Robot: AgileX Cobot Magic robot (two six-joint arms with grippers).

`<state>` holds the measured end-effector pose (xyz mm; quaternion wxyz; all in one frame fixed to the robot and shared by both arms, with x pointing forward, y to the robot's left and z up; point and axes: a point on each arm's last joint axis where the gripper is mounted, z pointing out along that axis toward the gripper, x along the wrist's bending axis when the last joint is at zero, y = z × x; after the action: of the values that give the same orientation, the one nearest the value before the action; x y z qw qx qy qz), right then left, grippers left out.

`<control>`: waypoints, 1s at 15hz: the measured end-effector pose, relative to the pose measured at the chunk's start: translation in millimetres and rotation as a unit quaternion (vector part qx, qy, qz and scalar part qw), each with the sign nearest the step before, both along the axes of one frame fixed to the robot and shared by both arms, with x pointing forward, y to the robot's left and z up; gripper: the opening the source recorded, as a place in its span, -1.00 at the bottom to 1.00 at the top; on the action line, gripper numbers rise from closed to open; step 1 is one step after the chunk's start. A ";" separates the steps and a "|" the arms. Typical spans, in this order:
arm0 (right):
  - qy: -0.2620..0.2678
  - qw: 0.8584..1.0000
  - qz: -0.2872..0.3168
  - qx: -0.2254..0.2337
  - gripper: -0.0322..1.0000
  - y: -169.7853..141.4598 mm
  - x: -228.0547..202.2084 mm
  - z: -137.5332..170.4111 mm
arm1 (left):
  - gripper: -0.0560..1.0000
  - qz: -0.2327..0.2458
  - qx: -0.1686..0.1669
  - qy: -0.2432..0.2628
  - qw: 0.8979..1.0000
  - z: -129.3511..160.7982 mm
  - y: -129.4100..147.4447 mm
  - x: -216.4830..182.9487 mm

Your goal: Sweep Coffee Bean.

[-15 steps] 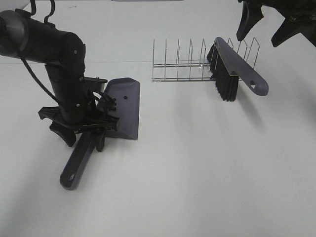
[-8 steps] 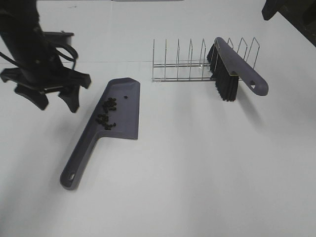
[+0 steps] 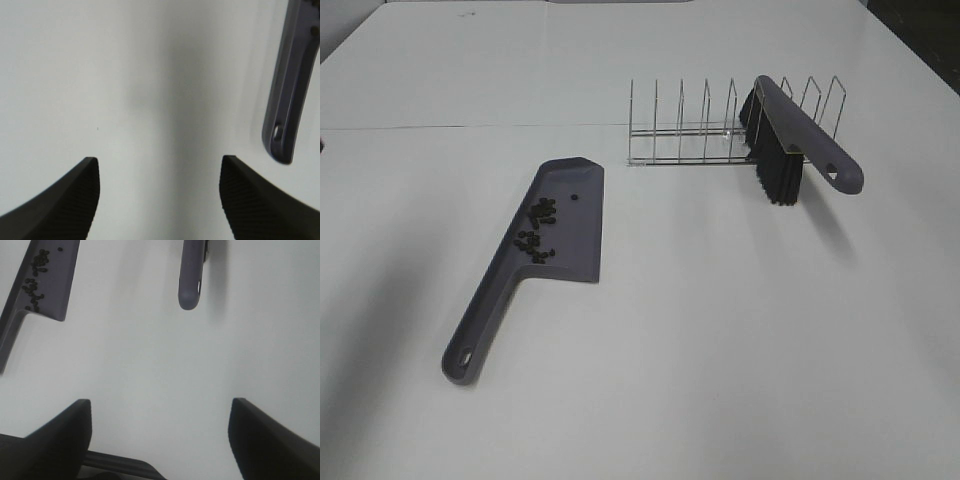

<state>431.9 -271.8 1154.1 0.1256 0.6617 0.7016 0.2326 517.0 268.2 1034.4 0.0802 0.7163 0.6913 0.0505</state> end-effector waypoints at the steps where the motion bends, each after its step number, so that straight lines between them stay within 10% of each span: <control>1: -0.017 1.000 -0.001 -0.004 0.28 -2.7 -22.1 0.8 | 0.25 -0.002 0.000 -0.012 1.000 3.5 3.0 -24.5; 5: -0.067 0.997 -0.009 -0.034 0.28 -14.9 -96.8 -20.6 | 0.25 -0.004 -0.002 -0.119 0.993 19.3 13.2 -103.4; 15: -0.205 0.976 -0.031 -0.065 0.28 -31.2 -199.9 -90.1 | 0.25 -0.006 -0.032 -0.403 0.915 37.3 28.3 -242.1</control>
<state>232.0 -303.0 1064.0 0.3164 0.6115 0.6540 0.3134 274.9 296.5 1071.7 0.3747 0.6365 0.5974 0.3123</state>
